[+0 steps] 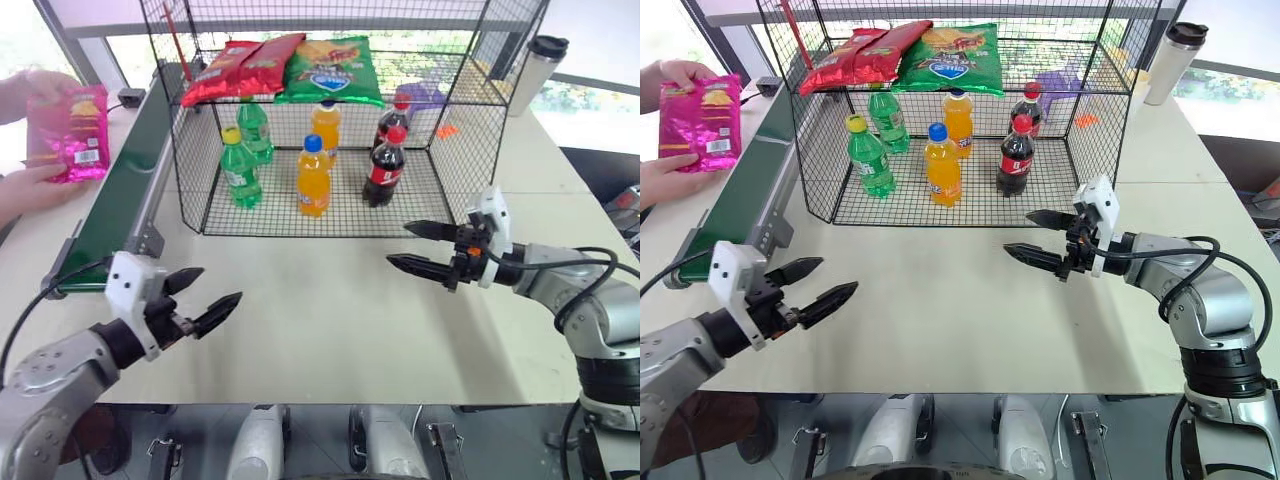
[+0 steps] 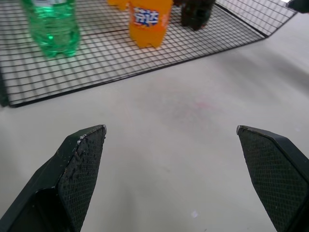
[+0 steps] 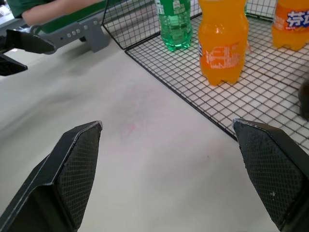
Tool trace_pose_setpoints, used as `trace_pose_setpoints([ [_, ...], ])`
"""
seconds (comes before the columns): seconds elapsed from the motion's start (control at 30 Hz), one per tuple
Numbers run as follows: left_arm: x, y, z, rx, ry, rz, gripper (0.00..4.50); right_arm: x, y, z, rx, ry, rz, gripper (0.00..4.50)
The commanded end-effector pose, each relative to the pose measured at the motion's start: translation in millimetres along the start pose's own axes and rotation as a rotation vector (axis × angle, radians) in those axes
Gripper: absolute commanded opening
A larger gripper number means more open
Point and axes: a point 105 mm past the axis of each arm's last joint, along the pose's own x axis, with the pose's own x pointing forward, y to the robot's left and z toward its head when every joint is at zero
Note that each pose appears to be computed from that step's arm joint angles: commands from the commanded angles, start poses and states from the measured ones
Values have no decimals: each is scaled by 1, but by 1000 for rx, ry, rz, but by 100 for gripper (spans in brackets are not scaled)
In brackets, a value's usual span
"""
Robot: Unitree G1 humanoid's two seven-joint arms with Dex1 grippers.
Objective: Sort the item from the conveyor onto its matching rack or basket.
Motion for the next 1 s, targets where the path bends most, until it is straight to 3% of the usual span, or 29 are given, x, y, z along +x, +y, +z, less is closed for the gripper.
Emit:
trace_pose_setpoints([
  [0.03,-2,1,5,5,-22,-11,450,4,7,8,-30,-38,18,445],
  [1.0,11,0,13,-1,-105,16,450,17,5,11,-51,-45,5,445],
])
